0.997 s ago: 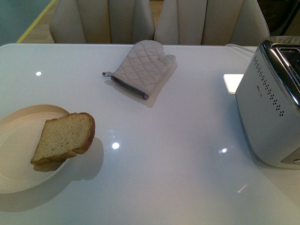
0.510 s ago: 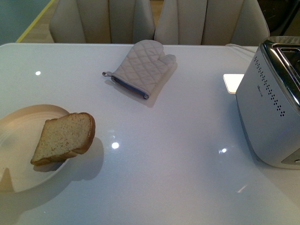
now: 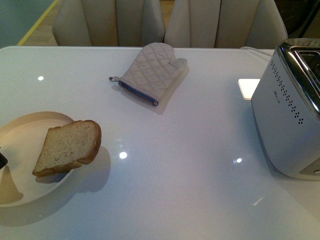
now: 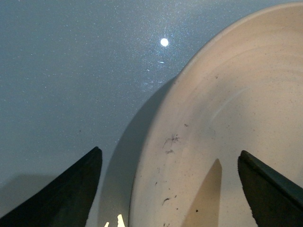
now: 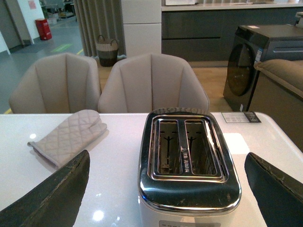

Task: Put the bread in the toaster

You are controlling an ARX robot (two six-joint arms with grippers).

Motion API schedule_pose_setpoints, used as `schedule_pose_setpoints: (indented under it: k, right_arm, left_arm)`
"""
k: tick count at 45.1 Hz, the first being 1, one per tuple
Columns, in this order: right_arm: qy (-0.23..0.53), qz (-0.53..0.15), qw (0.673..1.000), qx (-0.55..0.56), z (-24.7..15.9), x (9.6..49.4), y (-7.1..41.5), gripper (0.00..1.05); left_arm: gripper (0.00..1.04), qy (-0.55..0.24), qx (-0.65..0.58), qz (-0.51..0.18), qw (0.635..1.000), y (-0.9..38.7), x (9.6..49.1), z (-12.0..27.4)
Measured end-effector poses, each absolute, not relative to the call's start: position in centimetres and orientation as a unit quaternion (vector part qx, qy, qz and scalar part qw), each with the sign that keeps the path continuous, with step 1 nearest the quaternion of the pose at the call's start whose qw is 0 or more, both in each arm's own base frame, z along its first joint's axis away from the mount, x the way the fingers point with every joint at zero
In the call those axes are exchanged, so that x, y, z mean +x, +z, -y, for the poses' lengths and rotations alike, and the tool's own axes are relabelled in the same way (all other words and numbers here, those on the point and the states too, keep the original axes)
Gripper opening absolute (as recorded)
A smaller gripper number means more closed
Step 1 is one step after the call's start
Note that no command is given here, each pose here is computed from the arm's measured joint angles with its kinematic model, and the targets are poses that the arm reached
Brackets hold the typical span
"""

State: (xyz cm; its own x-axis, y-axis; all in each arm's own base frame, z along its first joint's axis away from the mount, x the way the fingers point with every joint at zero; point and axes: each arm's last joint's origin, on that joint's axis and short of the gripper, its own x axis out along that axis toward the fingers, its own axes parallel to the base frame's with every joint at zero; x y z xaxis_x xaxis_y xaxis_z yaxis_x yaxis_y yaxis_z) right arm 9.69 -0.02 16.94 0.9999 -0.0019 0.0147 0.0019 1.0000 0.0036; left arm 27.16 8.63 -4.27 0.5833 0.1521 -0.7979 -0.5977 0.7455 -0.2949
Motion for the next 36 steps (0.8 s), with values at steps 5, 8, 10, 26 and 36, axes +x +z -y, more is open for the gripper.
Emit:
schedule_pose_setpoints:
  k: [5,8,10,26,36]
  right_arm:
    - [-0.001,0.007,1.0,0.002,0.0,9.7,16.9,0.96]
    - [-0.001,0.007,1.0,0.002,0.0,9.7,16.9,0.96]
    - [-0.001,0.007,1.0,0.002,0.0,9.7,16.9,0.96]
    - [-0.001,0.007,1.0,0.002,0.0,9.7,16.9,0.96]
    - [-0.001,0.007,1.0,0.002,0.0,9.7,16.9,0.96]
  left_arm:
    - [0.7,0.225,-0.273,-0.403,0.844,-4.6,27.3,-8.6]
    - [0.57,0.226,-0.269,-0.406,0.844,-4.8,27.3,-8.6]
    - [0.5,0.224,-0.267,-0.408,0.844,-5.0,27.2,-8.6]
    - [0.06,0.195,-0.283,-0.403,0.848,-5.4,27.1,-7.0]
    - [0.06,0.157,-0.277,-0.411,0.854,-5.3,26.9,-3.5]
